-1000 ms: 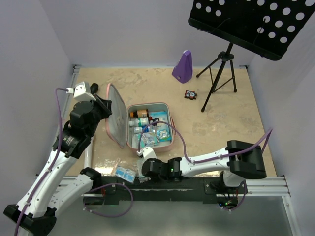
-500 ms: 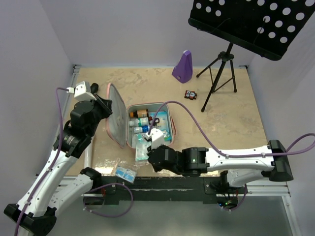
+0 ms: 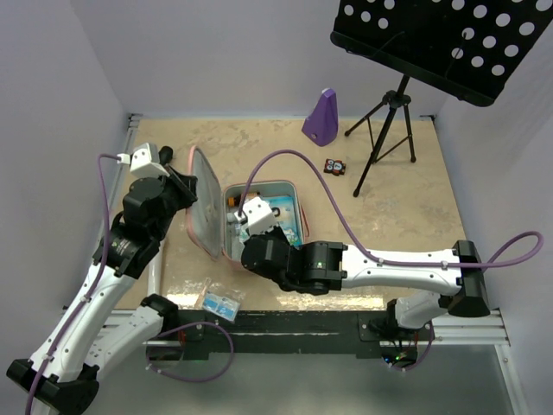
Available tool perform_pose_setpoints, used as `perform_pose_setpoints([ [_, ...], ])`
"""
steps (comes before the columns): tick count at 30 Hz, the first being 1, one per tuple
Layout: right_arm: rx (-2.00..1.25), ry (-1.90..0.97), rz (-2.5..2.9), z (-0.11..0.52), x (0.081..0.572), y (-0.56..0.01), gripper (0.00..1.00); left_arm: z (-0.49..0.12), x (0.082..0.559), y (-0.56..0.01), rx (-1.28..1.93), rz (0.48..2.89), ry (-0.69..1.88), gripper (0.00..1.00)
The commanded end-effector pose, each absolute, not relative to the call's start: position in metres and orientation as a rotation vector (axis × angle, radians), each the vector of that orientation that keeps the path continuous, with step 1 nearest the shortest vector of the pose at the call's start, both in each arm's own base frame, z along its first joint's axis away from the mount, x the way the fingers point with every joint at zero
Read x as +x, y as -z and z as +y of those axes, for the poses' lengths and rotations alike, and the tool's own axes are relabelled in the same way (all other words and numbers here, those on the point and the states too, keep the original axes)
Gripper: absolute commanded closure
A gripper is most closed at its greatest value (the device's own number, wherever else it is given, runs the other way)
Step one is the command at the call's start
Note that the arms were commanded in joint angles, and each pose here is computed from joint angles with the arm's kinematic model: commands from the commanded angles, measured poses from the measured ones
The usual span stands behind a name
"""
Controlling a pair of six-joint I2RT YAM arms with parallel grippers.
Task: Organize the medicine kit
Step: Pick up the medical item at the center of the board, then place the medical item at the medicine box.
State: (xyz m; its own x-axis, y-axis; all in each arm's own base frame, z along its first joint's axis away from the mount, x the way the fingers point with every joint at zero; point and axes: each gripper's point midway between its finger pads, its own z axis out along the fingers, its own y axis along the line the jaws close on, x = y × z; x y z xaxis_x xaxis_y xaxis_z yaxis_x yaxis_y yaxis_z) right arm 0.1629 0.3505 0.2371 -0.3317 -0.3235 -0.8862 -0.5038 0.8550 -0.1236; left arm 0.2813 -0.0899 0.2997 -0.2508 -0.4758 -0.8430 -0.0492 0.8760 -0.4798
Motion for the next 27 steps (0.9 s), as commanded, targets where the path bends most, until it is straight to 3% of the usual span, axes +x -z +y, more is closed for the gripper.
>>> perform_pose_setpoints([
  [1,-0.546,-0.134,1.755,0.346,0.188,-0.306,1.0,-0.098,0.279,-0.312,-0.351,1.79,0.47,1.0],
  [8,-0.569,-0.203,1.641,0.368,0.199,-0.346,1.0,-0.117,0.28,-0.319,-0.32,1.792,0.58,1.0],
  [27,-0.701,-0.146,1.653,0.424,0.209,-0.332,1.0,-0.122,0.28,-0.329,-0.346,1.757,0.644,1.0],
])
